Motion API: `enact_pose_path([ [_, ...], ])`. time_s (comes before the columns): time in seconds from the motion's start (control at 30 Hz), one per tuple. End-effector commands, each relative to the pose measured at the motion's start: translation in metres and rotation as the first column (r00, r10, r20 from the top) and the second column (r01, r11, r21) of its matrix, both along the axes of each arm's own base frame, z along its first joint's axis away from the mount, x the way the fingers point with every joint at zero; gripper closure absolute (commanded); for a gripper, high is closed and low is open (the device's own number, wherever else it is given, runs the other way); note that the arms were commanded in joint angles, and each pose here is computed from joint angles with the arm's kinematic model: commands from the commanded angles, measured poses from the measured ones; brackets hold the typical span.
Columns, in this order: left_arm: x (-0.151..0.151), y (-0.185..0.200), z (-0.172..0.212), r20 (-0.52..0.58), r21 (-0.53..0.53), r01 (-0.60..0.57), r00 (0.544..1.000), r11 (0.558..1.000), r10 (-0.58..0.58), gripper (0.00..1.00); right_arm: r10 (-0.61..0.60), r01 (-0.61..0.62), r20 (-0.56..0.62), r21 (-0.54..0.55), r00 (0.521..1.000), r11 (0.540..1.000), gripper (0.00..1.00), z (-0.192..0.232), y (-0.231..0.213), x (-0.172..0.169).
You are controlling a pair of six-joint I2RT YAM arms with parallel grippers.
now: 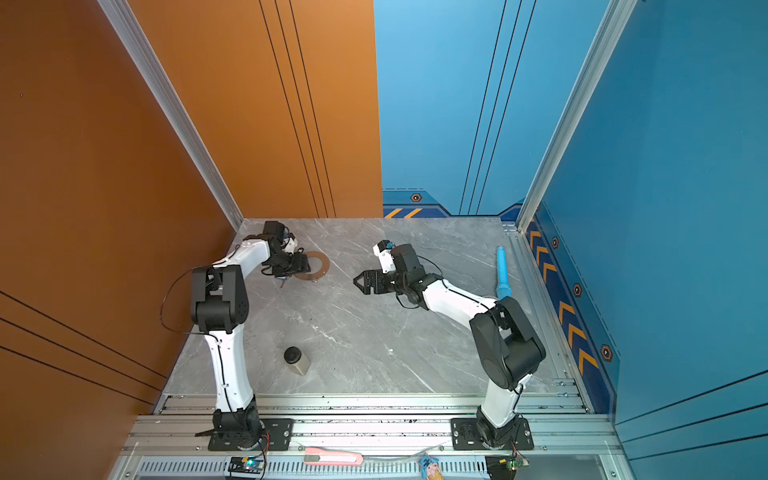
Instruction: Remove the keys from the keyring
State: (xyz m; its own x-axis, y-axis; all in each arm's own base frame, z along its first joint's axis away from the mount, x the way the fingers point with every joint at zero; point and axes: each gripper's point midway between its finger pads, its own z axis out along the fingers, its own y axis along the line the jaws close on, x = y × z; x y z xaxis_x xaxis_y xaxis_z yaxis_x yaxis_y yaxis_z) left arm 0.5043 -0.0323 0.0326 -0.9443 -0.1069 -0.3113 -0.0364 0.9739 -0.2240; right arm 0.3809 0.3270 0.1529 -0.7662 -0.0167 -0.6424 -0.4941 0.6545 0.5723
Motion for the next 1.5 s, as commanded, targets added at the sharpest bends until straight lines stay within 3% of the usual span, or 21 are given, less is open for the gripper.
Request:
enact_pose_path([
  [0.0, -0.033, -0.018, -0.020, -0.108, 0.032, 0.065, 0.992, 0.997, -0.061, 0.26, -0.001, 0.001, -0.010, 0.025, 1.000, 1.000, 0.09, 0.000, 0.002, 0.006],
  [0.17, -0.049, -0.033, -0.033, -0.160, 0.106, 0.147, 0.979, 0.983, -0.129, 0.29, -0.004, 0.005, -0.017, 0.026, 1.000, 1.000, 0.09, -0.005, 0.001, 0.006],
  [0.33, -0.052, -0.034, -0.029, -0.164, 0.140, 0.144, 0.979, 0.980, -0.121, 0.30, -0.010, 0.010, -0.023, 0.028, 1.000, 1.000, 0.09, -0.007, -0.001, 0.008],
  [0.43, -0.045, -0.035, -0.011, -0.123, 0.093, 0.094, 0.989, 0.991, -0.082, 0.29, -0.010, 0.011, -0.025, 0.032, 1.000, 0.999, 0.09, -0.008, -0.002, 0.009],
  [0.57, -0.022, -0.018, 0.014, -0.067, 0.035, -0.070, 0.995, 0.997, 0.072, 0.29, -0.017, 0.018, -0.027, 0.042, 1.000, 0.999, 0.09, -0.007, -0.001, 0.010],
  [0.83, 0.014, 0.012, 0.023, -0.022, 0.088, -0.199, 0.979, 0.976, 0.202, 0.27, -0.026, 0.029, -0.040, 0.073, 0.999, 0.997, 0.09, -0.009, 0.002, 0.011],
  [1.2, 0.045, 0.026, 0.013, -0.002, 0.169, -0.137, 0.990, 0.976, 0.140, 0.30, -0.032, 0.034, -0.029, 0.071, 0.999, 0.997, 0.09, 0.000, -0.002, 0.021],
  [1.47, 0.042, 0.016, -0.004, -0.034, 0.209, -0.055, 0.997, 0.976, 0.064, 0.40, -0.041, 0.044, -0.038, 0.061, 0.998, 0.997, 0.09, -0.003, -0.011, 0.026],
])
